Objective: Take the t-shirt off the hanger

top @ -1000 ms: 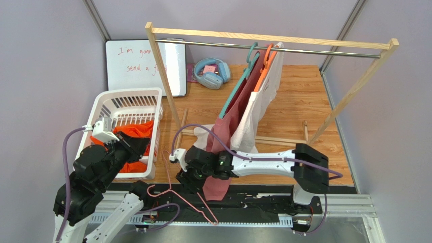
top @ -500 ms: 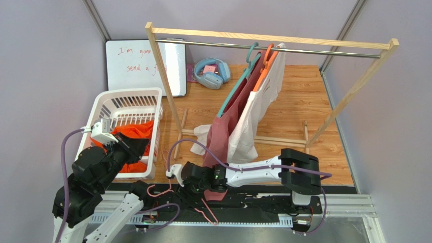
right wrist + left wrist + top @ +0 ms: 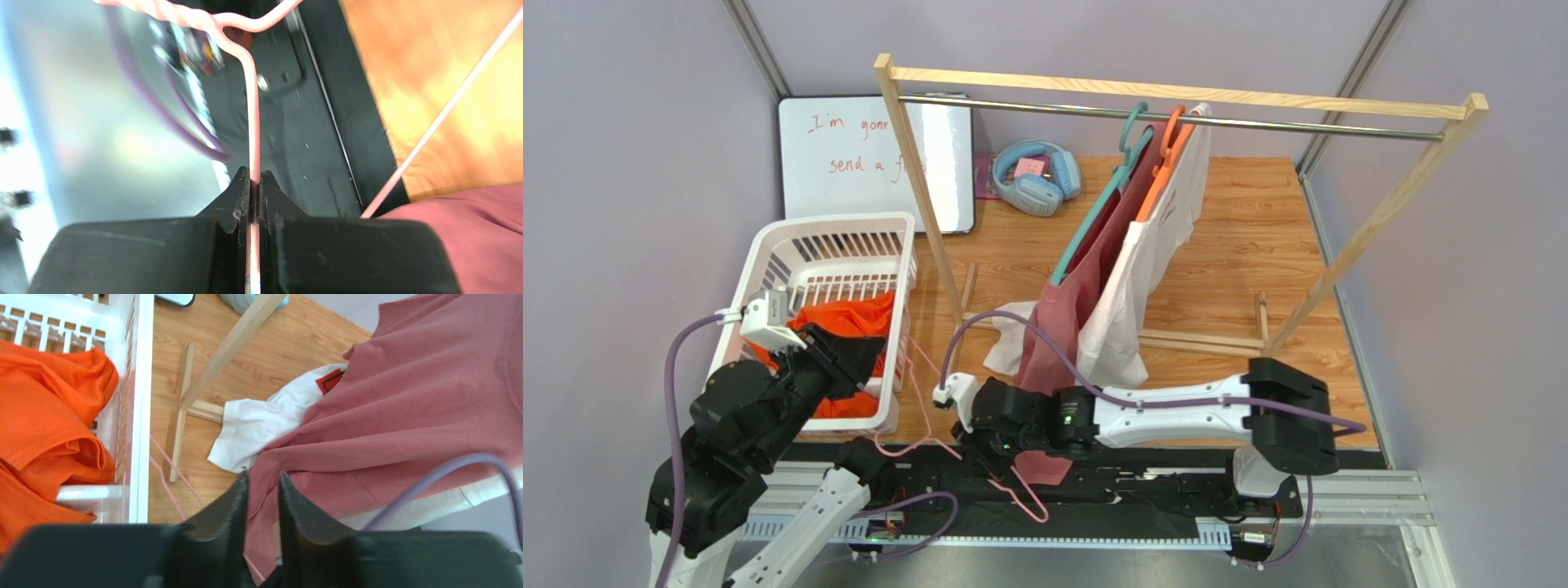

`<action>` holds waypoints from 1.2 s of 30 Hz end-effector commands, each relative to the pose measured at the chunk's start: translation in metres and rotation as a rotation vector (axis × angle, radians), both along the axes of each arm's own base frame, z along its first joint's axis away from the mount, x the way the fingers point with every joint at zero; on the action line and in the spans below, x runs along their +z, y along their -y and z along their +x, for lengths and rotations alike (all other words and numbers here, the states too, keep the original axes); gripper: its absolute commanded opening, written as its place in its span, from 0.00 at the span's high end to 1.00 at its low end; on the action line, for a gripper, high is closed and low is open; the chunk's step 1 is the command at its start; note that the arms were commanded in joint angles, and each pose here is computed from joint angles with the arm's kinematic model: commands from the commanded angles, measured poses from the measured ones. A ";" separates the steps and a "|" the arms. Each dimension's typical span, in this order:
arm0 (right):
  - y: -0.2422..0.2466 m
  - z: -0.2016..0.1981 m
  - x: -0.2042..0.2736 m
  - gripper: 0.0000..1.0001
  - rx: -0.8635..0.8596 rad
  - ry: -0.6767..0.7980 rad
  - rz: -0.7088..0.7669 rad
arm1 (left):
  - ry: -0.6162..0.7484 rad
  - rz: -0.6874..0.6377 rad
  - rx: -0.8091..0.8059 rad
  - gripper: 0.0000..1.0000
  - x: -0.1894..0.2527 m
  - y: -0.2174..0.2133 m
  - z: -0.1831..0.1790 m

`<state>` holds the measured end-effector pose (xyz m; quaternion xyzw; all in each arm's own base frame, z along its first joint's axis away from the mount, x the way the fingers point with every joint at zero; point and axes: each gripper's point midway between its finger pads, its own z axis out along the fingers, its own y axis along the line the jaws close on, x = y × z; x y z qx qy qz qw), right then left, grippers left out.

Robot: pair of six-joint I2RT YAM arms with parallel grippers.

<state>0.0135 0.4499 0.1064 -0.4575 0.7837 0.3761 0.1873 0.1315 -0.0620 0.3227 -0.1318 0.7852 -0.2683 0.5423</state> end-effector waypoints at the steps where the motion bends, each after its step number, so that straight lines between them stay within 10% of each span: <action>1: -0.010 0.028 0.098 1.00 -0.163 0.024 0.225 | 0.165 -0.053 -0.036 0.62 0.040 -0.005 -0.020; 9: 0.000 0.059 0.187 1.00 -0.360 -0.069 0.465 | 0.367 -0.127 -0.129 0.45 0.070 -0.005 -0.052; 21: 0.039 0.044 0.256 1.00 -0.419 -0.248 0.650 | 0.250 -0.046 -0.156 0.45 0.045 -0.001 -0.052; 36: 0.060 0.074 0.334 1.00 -0.581 -0.111 0.802 | 0.197 -0.085 -0.207 0.47 0.037 0.016 -0.043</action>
